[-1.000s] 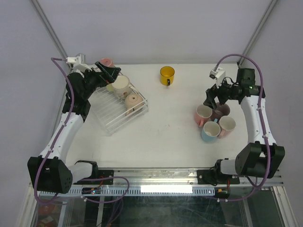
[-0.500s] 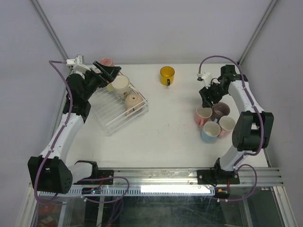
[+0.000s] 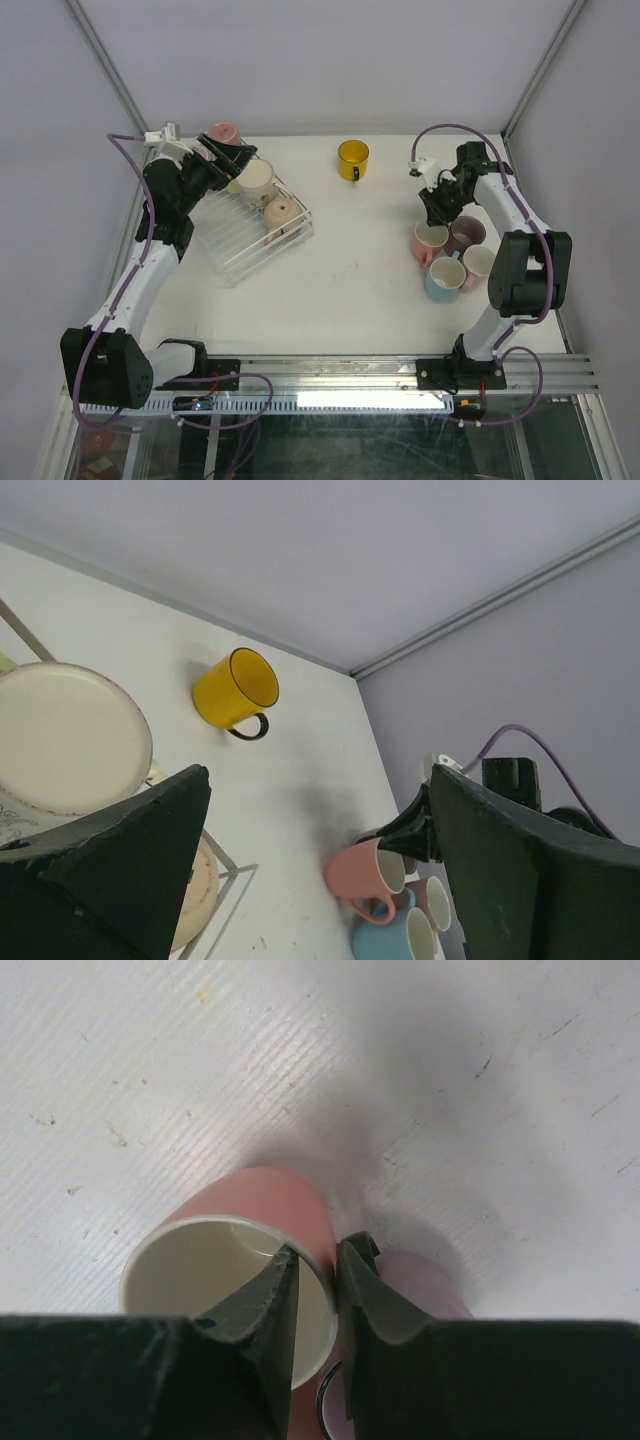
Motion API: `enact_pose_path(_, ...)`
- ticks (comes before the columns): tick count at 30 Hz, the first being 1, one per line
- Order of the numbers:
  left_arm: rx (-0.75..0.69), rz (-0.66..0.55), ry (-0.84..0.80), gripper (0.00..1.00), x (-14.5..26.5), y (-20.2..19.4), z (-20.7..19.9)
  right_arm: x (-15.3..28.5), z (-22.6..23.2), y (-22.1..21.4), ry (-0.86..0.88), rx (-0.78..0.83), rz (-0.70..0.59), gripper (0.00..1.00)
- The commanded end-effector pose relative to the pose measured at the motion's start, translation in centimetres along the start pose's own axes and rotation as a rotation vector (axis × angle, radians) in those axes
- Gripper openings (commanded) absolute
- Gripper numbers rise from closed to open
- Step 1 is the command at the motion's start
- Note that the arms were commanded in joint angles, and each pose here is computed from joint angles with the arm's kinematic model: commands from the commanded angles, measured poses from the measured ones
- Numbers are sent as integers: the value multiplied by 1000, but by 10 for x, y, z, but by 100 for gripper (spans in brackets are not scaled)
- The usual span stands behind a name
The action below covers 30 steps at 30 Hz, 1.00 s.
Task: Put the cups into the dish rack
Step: Pick up the cup at the center of the board.
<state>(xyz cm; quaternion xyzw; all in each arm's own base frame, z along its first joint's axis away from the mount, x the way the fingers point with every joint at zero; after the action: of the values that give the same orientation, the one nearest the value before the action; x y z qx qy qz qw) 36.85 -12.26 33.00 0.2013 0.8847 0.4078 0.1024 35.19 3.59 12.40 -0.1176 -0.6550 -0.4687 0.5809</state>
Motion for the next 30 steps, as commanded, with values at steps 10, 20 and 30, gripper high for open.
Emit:
enact_pose_path(10,181,40,-192,75,-11,13,-40,35,18,71,71,115,-353,0)
enact_pose_path(20,303,57,-380,78,-21,13,-87,151,63,172,182,93,-857,0)
enact_pose_path(30,389,107,-605,80,-30,13,-148,275,84,249,236,110,-1304,0)
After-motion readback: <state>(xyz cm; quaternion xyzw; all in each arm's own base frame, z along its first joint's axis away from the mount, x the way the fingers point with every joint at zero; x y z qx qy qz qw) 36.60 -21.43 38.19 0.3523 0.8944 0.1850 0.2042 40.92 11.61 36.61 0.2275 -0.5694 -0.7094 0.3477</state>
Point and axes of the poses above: each gripper's point midway between its finger pads, its own x axis back along the fingers, its own z axis along the line the jaws close on, y = z × x, the point moved 2 cm from there along x, back along the fingers, and after that the axes turned 10 degrees about -x, right-handed, at the moved point
